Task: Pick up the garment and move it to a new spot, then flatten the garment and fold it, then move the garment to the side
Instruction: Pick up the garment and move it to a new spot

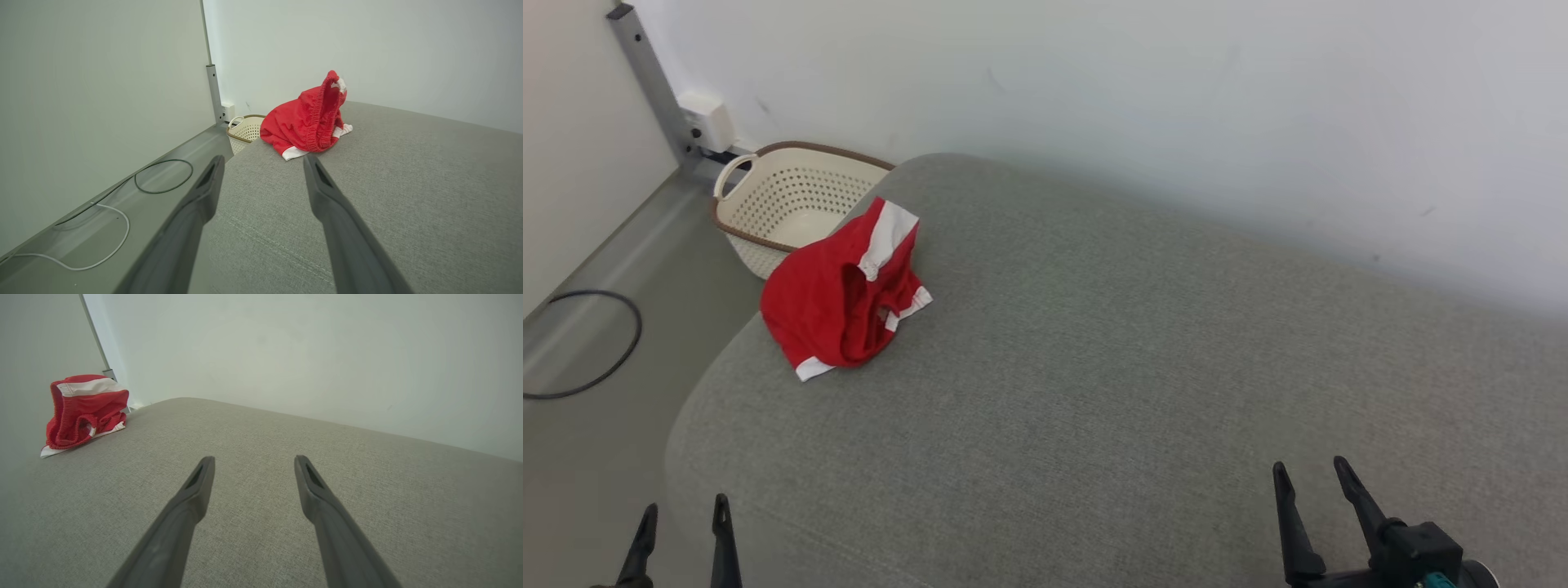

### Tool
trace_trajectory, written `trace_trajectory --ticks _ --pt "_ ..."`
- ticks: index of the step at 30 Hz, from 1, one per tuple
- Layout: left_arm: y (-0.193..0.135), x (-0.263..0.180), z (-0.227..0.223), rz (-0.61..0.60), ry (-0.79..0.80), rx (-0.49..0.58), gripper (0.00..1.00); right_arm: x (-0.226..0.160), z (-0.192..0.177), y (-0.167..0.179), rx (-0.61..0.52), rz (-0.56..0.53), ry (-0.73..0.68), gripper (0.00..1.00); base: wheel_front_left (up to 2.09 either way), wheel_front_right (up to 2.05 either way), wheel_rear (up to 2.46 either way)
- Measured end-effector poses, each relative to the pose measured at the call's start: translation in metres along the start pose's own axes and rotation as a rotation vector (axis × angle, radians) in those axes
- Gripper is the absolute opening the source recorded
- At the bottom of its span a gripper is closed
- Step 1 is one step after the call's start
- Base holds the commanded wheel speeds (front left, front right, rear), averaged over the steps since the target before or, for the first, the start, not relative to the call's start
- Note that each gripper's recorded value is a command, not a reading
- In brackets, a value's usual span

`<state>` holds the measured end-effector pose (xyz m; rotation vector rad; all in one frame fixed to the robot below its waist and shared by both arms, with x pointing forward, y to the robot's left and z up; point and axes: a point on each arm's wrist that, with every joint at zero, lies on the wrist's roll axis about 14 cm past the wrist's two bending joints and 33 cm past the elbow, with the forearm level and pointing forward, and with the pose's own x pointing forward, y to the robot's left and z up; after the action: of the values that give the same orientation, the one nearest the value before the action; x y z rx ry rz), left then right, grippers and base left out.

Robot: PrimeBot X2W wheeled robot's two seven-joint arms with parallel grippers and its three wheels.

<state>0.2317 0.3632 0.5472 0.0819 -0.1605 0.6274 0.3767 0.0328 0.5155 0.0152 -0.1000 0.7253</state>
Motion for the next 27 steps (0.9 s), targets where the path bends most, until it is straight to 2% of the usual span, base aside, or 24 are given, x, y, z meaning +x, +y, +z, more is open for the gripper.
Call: trace_trajectory --ticks 5,13,22,27 --pt "0.033 -0.015 -0.002 0.108 0.009 0.009 1.0 0.021 0.004 0.024 0.001 0.094 -0.018 1.0 0.0 0.0 0.0" --pt "0.05 -0.024 -0.001 0.179 0.012 0.033 1.0 0.036 -0.007 0.033 0.023 0.15 0.002 1.0 0.0 0.0 0.0" --pt "0.04 -0.02 0.001 0.149 -0.006 0.011 1.0 0.036 -0.004 0.027 0.019 0.135 -0.002 1.0 0.0 0.0 0.0" --pt "0.029 0.009 0.025 0.086 -0.088 -0.026 1.0 0.029 -0.001 0.018 0.007 0.102 -0.012 1.0 0.0 0.0 0.0"
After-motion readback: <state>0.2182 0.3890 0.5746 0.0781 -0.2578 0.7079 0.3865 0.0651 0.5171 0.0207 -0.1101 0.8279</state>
